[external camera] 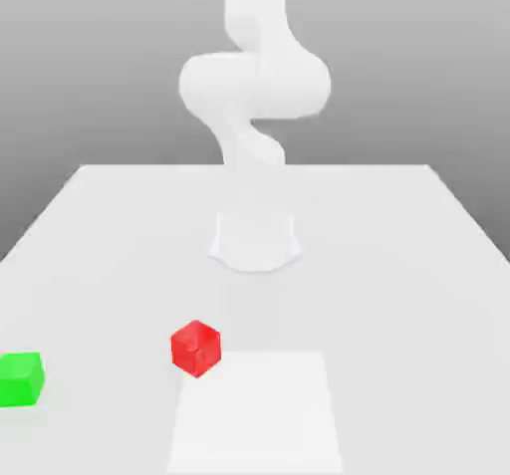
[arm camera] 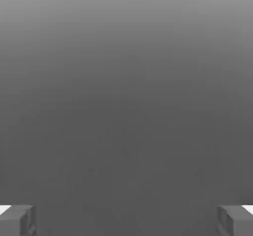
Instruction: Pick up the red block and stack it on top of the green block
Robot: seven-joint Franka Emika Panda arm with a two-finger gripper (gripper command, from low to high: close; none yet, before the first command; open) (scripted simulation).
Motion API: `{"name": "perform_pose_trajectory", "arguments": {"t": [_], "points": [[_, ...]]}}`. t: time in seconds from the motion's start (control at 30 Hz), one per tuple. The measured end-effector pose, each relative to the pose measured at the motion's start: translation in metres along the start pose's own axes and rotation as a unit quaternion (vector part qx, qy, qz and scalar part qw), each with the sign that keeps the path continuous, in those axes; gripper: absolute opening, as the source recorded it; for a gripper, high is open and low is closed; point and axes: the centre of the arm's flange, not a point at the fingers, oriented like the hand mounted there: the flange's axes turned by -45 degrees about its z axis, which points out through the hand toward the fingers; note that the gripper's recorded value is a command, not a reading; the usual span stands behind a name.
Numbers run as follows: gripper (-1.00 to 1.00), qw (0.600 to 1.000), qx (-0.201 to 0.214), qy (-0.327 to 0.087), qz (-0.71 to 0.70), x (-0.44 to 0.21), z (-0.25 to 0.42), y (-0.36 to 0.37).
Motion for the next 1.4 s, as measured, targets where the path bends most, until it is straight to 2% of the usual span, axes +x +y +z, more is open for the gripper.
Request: {"name": "perform_pose_trajectory", "arguments": {"t": [0.3, 0.6, 0.77, 0.8, 1.03, 1.3, 1.4], "points": [[0.0, 0.977, -0.052, -0.16, 0.131, -0.116, 0.195, 0.05], [0.0, 0.901, -0.118, -0.319, 0.27, -0.322, 0.313, 0.092], [0.0, 0.893, -0.124, -0.331, 0.28, -0.366, 0.347, 0.096], [-1.0, 0.892, -0.124, -0.331, 0.28, -0.372, 0.352, 0.096], [-1.0, 0.893, -0.124, -0.331, 0.28, -0.373, 0.354, 0.096], [-1.0, 0.893, -0.124, -0.331, 0.28, -0.334, 0.311, 0.095], [-1.0, 0.896, -0.114, -0.334, 0.27, -0.316, 0.313, 0.12]]}}
